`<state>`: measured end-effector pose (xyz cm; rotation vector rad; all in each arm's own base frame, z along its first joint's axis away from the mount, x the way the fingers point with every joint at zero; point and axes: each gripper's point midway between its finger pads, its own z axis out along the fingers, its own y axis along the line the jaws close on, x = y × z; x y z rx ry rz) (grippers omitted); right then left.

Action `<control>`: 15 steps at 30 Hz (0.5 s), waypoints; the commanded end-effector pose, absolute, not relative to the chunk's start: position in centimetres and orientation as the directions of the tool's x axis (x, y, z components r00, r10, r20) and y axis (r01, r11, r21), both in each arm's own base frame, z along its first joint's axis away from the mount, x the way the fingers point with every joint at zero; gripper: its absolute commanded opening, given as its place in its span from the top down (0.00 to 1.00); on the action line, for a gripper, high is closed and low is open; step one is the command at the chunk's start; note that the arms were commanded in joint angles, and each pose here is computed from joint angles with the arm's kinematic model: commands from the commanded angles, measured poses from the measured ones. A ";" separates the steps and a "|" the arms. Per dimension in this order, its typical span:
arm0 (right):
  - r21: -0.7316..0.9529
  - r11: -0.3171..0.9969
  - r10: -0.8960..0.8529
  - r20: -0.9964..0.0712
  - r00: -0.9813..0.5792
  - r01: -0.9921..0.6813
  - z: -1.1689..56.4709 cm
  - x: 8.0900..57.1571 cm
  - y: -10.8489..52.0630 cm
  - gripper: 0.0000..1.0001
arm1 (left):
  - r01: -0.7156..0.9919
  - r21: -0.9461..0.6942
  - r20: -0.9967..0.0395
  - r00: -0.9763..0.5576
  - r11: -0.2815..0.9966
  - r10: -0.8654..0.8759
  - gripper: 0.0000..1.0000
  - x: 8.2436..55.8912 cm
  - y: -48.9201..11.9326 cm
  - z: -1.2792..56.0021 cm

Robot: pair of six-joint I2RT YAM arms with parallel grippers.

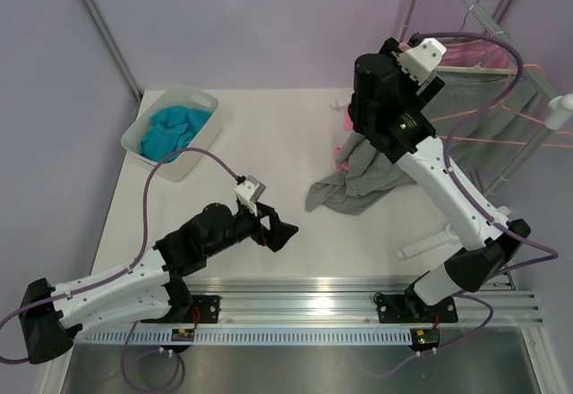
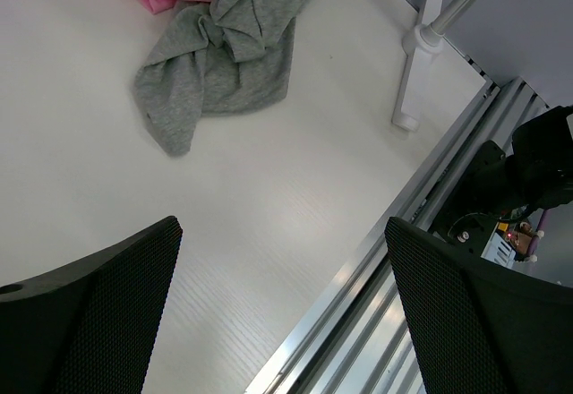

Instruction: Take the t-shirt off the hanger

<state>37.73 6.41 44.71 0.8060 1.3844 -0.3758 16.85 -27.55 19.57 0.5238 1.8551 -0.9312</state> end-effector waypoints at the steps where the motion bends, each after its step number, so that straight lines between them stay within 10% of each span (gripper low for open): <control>1: 0.299 0.649 0.218 -0.954 0.206 0.700 44.4 38.0 6.0 0.12 | 0.707 -0.368 -0.911 -0.406 0.604 -0.080 0.01 16.9 -27.5 20.8; 15: 0.232 0.597 0.153 -0.973 0.175 0.768 42.6 37.3 5.2 0.48 | 0.699 -0.370 -0.913 -0.397 0.612 -0.098 0.01 16.9 -26.8 21.2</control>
